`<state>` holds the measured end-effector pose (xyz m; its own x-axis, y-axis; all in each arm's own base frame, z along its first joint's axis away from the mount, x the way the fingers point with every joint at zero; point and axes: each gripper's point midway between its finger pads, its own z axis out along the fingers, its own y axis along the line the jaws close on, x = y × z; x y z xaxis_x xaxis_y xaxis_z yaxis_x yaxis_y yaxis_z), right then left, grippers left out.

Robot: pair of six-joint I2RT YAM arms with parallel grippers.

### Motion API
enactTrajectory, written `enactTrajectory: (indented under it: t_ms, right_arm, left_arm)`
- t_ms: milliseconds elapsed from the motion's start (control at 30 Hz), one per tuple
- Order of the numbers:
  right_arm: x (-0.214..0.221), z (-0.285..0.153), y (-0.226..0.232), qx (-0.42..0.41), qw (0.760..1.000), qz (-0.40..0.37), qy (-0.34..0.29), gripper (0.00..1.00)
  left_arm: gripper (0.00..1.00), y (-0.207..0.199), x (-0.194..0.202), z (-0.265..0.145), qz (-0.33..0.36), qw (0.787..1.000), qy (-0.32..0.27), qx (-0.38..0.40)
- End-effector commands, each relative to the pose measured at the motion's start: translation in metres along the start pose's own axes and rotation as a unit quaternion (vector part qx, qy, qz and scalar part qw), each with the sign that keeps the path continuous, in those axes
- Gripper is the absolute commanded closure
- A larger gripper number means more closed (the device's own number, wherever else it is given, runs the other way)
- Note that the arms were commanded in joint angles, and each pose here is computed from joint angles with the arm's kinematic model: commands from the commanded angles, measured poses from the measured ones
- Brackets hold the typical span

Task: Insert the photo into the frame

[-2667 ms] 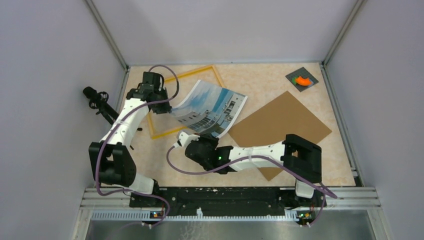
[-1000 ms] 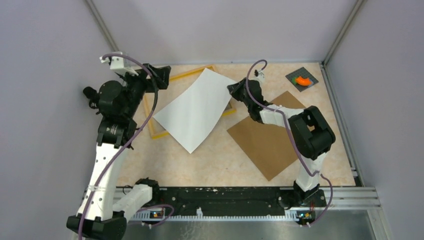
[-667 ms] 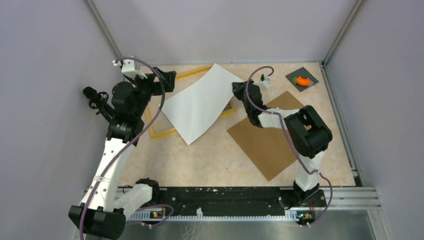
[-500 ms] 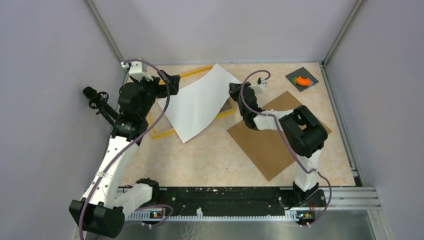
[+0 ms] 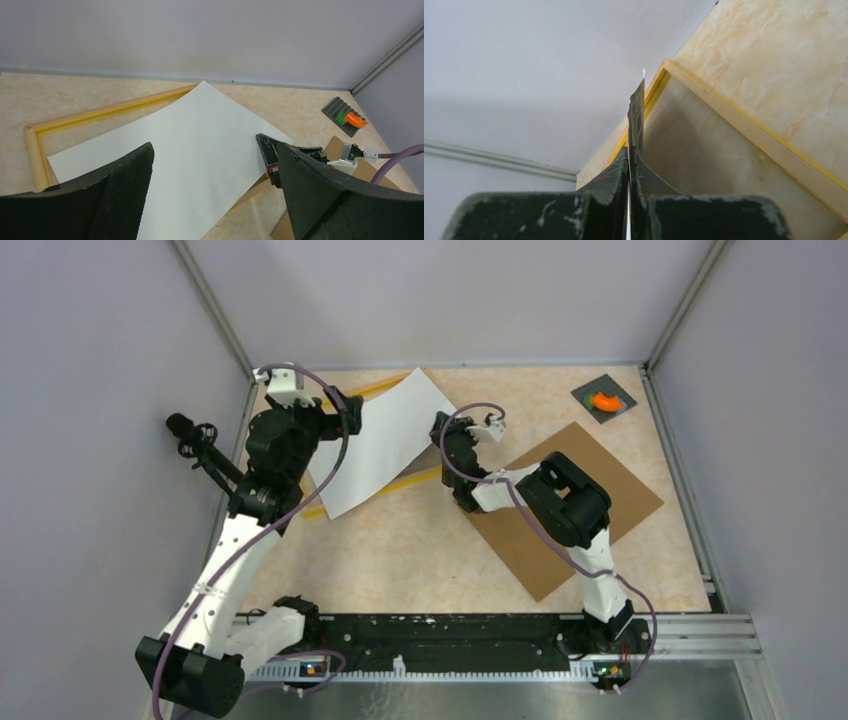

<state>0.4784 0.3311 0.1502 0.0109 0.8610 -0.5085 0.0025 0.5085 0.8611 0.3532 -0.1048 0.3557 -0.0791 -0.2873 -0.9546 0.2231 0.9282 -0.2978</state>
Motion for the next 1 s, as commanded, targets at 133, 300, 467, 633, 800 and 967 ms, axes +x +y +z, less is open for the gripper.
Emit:
enactTrajectory:
  t_ms: [133, 300, 467, 633, 800, 967]
  right_arm:
    - [-0.007, 0.014, 0.013, 0.003, 0.998, 0.032, -0.06, 1.0]
    - [0.01, 0.017, 0.023, -0.005, 0.998, 0.042, -0.052, 1.0]
    - [0.021, 0.017, 0.029, -0.013, 0.998, 0.038, -0.053, 1.0]
    - [0.031, 0.018, 0.028, -0.016, 0.998, 0.041, -0.053, 1.0]
    - [0.044, 0.015, 0.024, -0.016, 0.998, 0.039, -0.045, 1.0]
    - [0.05, 0.011, 0.023, -0.028, 0.998, 0.044, -0.035, 1.0]
  left_arm:
    - [0.05, 0.001, -0.018, 0.001, 0.006, 1.0, -0.028, -0.01]
    - [0.05, 0.0, -0.016, 0.002, 0.006, 1.0, -0.026, -0.01]
    - [0.05, 0.0, -0.017, 0.0, 0.007, 1.0, -0.028, -0.01]
    - [0.05, -0.002, -0.016, 0.001, 0.007, 1.0, -0.027, -0.009]
    - [0.05, -0.003, -0.015, 0.001, 0.009, 1.0, -0.026, -0.007]
    - [0.05, -0.003, -0.015, 0.0, 0.01, 1.0, -0.026, -0.006]
